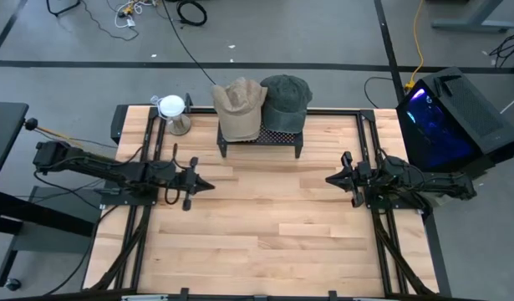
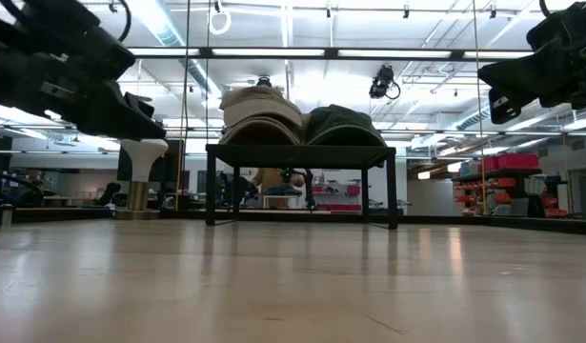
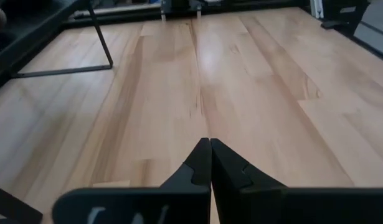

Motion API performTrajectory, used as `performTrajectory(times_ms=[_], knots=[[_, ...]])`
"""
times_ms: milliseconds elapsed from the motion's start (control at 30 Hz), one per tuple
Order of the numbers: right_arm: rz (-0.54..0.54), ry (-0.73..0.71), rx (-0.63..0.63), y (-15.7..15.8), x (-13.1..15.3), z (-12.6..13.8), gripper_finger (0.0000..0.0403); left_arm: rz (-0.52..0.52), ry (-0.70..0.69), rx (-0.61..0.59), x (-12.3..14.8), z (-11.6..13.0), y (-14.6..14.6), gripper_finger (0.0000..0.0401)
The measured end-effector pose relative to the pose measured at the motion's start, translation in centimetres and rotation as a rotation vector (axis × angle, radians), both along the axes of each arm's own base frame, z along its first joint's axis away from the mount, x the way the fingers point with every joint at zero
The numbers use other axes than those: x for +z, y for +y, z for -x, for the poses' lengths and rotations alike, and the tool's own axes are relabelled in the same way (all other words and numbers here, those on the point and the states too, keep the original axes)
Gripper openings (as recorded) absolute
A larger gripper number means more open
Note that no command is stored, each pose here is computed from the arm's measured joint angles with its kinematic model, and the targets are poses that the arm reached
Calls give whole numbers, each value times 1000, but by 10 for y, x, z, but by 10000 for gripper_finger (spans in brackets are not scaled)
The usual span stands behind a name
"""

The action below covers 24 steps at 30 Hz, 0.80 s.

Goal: Pick & Place hat
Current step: Return to Home Position

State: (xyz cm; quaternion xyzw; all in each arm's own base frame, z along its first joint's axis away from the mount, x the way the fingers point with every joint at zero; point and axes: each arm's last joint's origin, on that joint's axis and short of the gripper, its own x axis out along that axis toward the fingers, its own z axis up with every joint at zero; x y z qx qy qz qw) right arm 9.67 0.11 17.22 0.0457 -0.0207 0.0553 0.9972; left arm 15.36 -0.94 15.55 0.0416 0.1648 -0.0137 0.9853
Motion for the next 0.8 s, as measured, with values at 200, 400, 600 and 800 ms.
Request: performTrajectory(times_ms=[200,400,600,800], knots=[[0,0,0,0,0,0,25,3,-43,0,-8,11,1,0],[0,0,0,0,0,0,25,8,-82,-25,-15,17,1,0],[0,0,-1,0,0,0,25,-12,-79,-32,-15,18,1,0],[0,0,-1,0,0,0,25,-47,-69,-34,-14,24,2,0]])
